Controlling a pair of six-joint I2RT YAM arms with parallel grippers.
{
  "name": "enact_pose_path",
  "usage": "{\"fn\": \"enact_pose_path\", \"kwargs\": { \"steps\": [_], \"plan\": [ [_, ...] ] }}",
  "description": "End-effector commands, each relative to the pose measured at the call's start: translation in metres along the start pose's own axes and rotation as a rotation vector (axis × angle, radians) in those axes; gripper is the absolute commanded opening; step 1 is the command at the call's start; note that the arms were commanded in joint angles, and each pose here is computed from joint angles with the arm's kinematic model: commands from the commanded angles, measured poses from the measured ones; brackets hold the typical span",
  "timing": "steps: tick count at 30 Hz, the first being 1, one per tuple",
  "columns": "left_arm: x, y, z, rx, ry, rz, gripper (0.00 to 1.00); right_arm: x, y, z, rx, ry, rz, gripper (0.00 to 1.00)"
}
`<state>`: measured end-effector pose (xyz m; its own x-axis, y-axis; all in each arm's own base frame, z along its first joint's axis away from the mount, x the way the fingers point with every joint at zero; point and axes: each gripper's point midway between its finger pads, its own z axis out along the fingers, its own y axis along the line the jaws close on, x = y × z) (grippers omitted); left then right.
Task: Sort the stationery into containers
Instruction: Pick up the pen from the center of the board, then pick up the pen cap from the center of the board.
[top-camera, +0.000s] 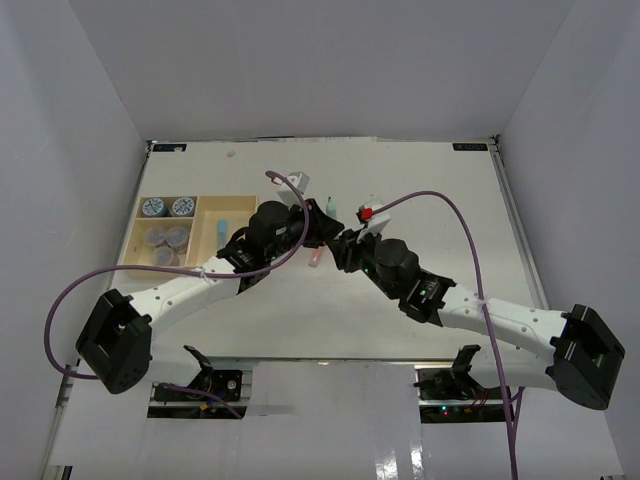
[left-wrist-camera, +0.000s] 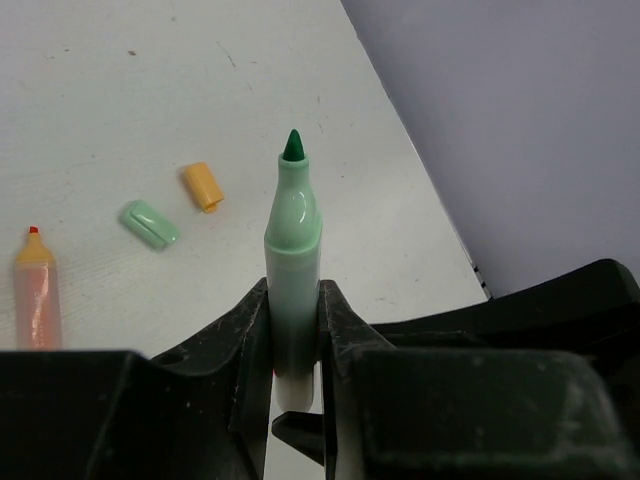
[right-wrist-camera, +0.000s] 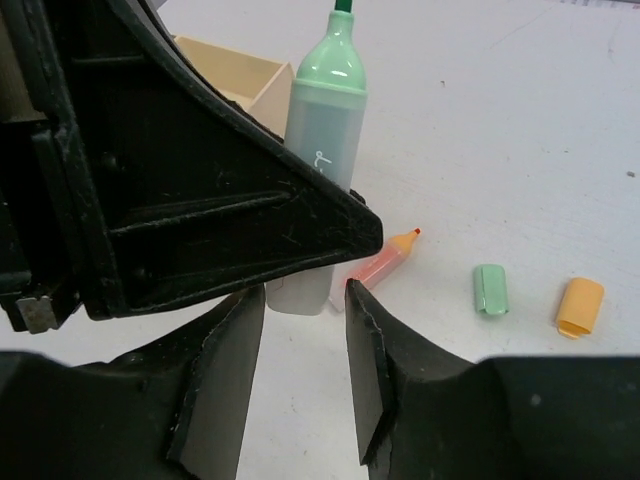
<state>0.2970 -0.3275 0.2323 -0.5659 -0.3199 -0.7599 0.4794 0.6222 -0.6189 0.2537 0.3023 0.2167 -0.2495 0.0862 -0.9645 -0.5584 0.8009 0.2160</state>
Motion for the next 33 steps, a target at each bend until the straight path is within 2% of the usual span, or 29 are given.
{"fn": "enact_pose_path", "kwargs": {
  "steps": [1,3,4,9,10,11,12,13,16,19,20,22,23,28,33],
  "plan": [
    [-0.026,-0.019,-0.011,0.035,-0.052,0.084,0.09,-0.003,-0.004,-0.006,0.016,-0.007,-0.006,0.46],
    [-0.026,-0.012,-0.013,0.021,-0.042,0.111,0.09,0.005,-0.008,-0.01,0.023,0.023,-0.015,0.56],
    [-0.029,-0.01,-0.015,0.017,-0.044,0.122,0.09,0.007,-0.008,-0.012,0.022,0.031,-0.02,0.65],
    [-0.043,0.022,-0.027,-0.054,-0.027,0.194,0.07,0.02,-0.016,-0.023,0.01,0.106,-0.094,0.88],
    [-0.044,0.026,-0.03,-0.049,-0.011,0.201,0.06,0.021,-0.016,-0.025,0.002,0.12,-0.111,0.99],
    [-0.044,0.032,-0.034,-0.056,0.009,0.204,0.04,0.021,-0.019,-0.025,0.007,0.133,-0.124,0.92],
    [-0.056,0.044,-0.038,-0.069,-0.004,0.225,0.04,0.032,-0.023,-0.025,0.002,0.188,-0.155,0.9],
    [-0.049,0.049,-0.044,-0.061,0.046,0.226,0.03,0.028,-0.024,-0.024,0.002,0.2,-0.158,0.9],
    [-0.055,0.066,-0.054,-0.077,0.061,0.28,0.0,0.044,-0.042,-0.018,0.007,0.316,-0.15,0.9],
    [-0.052,0.07,-0.064,-0.051,0.091,0.326,0.0,0.043,-0.057,-0.007,0.018,0.377,-0.138,0.9],
    [-0.045,0.069,-0.066,-0.029,0.116,0.334,0.0,0.029,-0.06,-0.001,0.034,0.362,-0.142,0.9],
    [-0.04,0.069,-0.071,-0.005,0.134,0.354,0.0,0.036,-0.069,0.006,0.073,0.424,-0.166,0.92],
    [-0.032,0.067,-0.073,0.022,0.16,0.368,0.0,0.022,-0.071,0.013,0.078,0.411,-0.179,0.92],
    [-0.007,0.064,-0.082,0.105,0.226,0.407,0.0,0.04,-0.087,0.038,0.107,0.55,-0.191,1.0],
    [0.004,0.061,-0.086,0.168,0.257,0.453,0.0,0.073,-0.113,0.054,0.162,0.713,-0.231,0.91]
  ]
}}
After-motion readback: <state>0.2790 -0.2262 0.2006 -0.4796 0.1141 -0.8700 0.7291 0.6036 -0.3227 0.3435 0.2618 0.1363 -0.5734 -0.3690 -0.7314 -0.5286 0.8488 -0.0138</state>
